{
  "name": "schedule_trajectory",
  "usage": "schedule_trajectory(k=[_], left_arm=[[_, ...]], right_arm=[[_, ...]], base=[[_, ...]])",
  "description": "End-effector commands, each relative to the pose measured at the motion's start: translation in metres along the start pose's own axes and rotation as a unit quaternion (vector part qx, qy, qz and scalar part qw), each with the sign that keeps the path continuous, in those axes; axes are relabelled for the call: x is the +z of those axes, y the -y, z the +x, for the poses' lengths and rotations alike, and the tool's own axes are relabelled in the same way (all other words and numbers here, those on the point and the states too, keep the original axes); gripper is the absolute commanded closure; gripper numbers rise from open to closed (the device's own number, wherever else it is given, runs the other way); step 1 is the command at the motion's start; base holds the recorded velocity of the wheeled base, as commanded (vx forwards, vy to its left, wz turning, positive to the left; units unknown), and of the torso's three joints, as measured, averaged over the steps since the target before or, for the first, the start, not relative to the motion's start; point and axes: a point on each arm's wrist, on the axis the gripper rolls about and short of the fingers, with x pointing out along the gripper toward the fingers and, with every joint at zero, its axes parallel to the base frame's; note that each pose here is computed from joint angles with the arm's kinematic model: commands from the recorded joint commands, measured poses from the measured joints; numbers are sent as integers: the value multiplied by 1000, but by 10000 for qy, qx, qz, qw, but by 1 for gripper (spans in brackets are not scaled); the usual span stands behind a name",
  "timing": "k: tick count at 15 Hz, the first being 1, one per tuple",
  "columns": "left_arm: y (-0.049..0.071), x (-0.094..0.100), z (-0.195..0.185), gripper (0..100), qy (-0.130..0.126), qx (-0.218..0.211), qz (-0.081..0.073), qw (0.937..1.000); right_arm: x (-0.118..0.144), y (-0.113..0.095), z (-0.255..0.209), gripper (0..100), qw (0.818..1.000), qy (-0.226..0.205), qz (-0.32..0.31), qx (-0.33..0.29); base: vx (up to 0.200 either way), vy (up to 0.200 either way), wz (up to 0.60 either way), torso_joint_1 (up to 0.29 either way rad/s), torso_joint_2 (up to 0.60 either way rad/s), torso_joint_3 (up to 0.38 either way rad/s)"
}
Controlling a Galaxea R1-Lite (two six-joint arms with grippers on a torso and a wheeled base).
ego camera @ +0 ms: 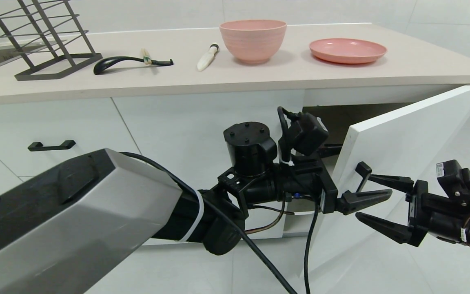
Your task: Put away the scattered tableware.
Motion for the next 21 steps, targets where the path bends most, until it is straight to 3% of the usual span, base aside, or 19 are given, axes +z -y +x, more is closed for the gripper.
schedule_trajectory(k=[1,3,4,5,7,12,17,21], left_arm=[[0,-2,2,0,10,86,7,10000],[-1,-2,2,0,-15,385,-36,9993],[-3,-1,3,0,-10,600,-247,9979],[-3,0,3,0,-29,608,-357,9975],[-5,-3,4,0,-70,617,-419,9972],[-8,-1,12,0,-117,588,-461,9971],[15,0,29,0,-92,301,-504,9982],[32,-3,41,0,-99,212,-550,9982]], right_arm=[[4,-5,-5,0,10000,30,-44,-3],[20,-8,-12,0,9993,225,-306,-62],[31,-22,-26,0,9985,323,-434,-119],[27,-36,-37,0,9991,226,-343,-142],[34,-57,-56,0,9980,317,-502,-215],[73,-94,-94,0,9803,1158,-1519,-508],[95,-118,-124,0,9511,1672,-2385,-1030],[100,-126,-132,0,9412,1817,-2616,-1124]], base=[[0,0,0,0,0,0],[0,0,0,0,0,0],[0,0,0,0,0,0],[0,0,0,0,0,0],[0,0,0,0,0,0],[0,0,0,0,0,0],[0,0,0,0,0,0],[0,0,0,0,0,0]])
